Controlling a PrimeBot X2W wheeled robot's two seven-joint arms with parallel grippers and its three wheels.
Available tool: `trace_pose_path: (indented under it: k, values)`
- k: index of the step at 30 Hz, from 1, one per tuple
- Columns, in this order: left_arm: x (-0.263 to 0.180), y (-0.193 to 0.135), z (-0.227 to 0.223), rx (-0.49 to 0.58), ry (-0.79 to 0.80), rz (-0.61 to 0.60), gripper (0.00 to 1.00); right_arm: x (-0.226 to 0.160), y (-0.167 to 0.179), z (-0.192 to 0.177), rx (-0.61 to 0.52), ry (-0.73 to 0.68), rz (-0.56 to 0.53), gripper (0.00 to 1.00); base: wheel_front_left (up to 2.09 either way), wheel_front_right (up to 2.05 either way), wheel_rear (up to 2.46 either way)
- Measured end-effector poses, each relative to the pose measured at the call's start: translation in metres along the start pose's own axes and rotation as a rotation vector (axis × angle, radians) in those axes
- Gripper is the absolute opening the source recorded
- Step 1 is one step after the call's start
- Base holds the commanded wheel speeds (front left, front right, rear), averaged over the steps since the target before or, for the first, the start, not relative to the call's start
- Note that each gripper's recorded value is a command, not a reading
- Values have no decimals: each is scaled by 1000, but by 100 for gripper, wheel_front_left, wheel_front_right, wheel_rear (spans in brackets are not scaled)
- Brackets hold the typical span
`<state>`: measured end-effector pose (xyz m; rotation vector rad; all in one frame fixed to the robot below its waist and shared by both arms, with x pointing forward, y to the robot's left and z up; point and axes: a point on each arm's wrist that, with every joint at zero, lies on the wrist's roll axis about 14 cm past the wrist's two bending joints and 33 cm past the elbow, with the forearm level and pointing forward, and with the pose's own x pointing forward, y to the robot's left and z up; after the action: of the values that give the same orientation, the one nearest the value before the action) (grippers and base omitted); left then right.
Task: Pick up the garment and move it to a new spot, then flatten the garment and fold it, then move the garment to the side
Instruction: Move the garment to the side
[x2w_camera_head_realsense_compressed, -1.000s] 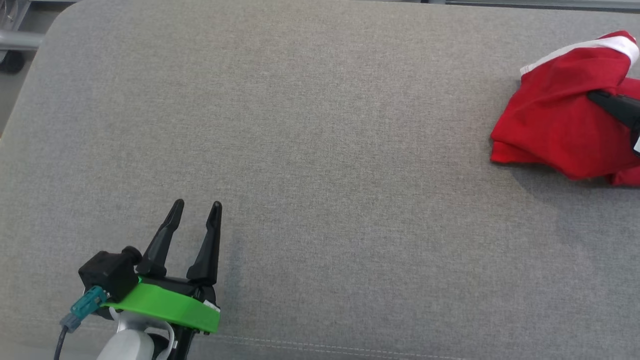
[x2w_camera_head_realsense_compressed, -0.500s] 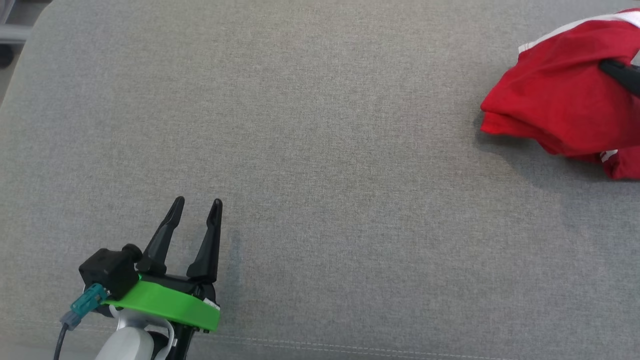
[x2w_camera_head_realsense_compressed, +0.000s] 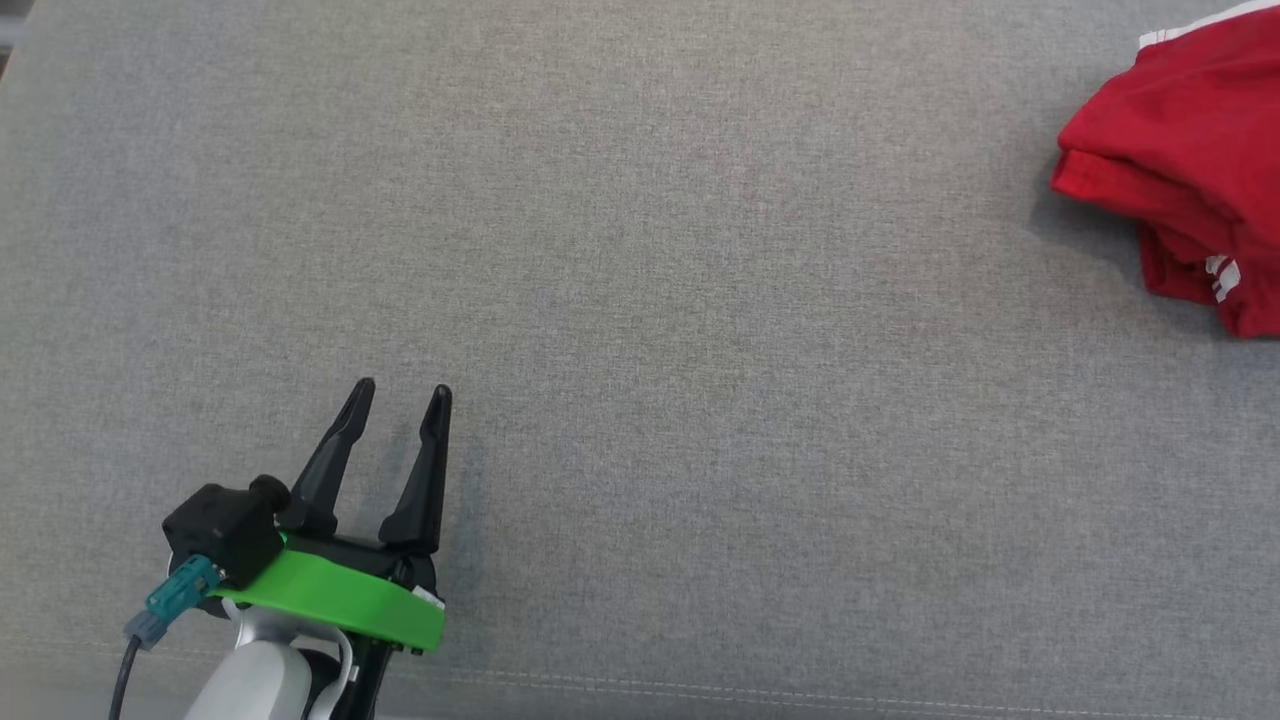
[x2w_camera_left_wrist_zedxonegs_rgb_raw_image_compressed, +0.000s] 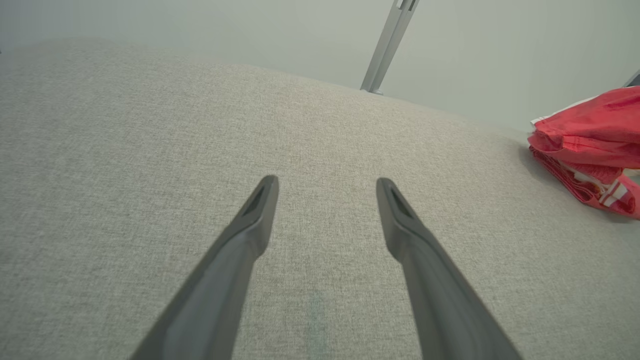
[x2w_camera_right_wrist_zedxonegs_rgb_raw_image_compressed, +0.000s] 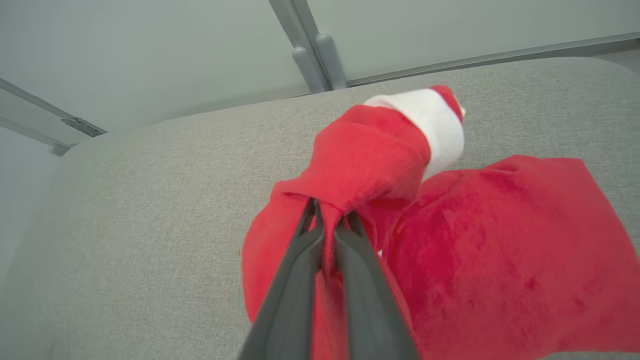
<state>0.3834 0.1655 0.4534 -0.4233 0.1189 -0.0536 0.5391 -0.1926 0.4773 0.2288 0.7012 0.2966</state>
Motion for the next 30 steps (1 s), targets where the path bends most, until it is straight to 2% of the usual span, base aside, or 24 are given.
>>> trace_pose_path:
  k: [13, 19, 24, 27, 30]
  values:
    - [20, -1, -18, 14, 58, -26, 100, 17, -47, -19, 100, -17, -101, 0, 0, 0, 0]
    - [40, -10, -23, 19, 67, -75, 100, 8, -102, -38, 182, -31, -247, 0, 0, 0, 0]
    - [47, -14, -31, 13, 90, -90, 100, 3, -126, -50, 195, -34, -321, 0, 0, 0, 0]
    - [52, -15, -34, 14, 96, -98, 100, 7, -129, -65, 214, -14, -330, 14, 0, 0, 0]
    - [54, -16, -37, 13, 104, -103, 100, 9, -128, -75, 212, -2, -334, 24, 0, 0, 0]
